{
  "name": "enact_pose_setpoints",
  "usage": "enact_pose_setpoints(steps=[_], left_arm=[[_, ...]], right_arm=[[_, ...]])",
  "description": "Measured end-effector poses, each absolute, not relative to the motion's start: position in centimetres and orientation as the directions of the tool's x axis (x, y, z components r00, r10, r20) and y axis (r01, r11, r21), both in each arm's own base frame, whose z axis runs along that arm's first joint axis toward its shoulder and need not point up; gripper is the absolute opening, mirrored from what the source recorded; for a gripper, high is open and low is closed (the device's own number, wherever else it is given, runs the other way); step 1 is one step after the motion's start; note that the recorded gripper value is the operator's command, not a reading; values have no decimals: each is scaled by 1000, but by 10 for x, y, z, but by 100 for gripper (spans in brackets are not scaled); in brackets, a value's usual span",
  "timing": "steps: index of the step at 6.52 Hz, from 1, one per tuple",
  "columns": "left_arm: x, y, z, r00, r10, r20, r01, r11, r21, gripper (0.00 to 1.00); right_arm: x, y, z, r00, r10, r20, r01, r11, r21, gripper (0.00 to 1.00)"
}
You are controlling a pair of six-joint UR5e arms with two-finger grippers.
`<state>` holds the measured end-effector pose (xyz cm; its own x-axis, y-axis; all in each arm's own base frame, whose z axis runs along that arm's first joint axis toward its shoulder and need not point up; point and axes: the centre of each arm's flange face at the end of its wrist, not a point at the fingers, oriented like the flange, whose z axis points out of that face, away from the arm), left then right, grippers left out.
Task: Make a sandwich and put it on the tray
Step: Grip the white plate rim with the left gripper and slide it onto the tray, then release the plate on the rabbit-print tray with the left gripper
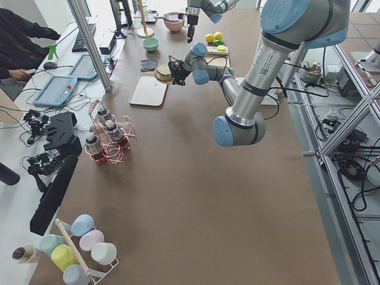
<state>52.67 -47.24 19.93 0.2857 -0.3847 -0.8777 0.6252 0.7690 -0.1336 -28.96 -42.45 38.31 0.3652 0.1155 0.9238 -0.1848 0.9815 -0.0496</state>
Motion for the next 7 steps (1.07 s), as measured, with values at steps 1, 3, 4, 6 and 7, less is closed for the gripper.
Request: enact_pose_setpoints(steps=[1,3,4,6,7], left_arm=[[547,-500,204,291,-403,-868,644,753,-134,0],[574,-554,232,284,-421,-862,675,726,-132,0],[576,-569,242,287,-430,-856,686,716,-130,0],[577,-579,253,291,-439,-850,693,710,-129,1],[579,-581,258,295,-443,-847,694,708,-129,49]], right_arm=[[-291,-426,383,366,115,924,-186,981,-48,99],[-293,-428,384,368,113,923,-188,981,-46,99],[-294,-429,385,370,113,922,-187,981,-45,99],[-295,-430,386,372,114,921,-190,981,-45,99],[-295,-430,386,373,117,920,-195,980,-46,99]])
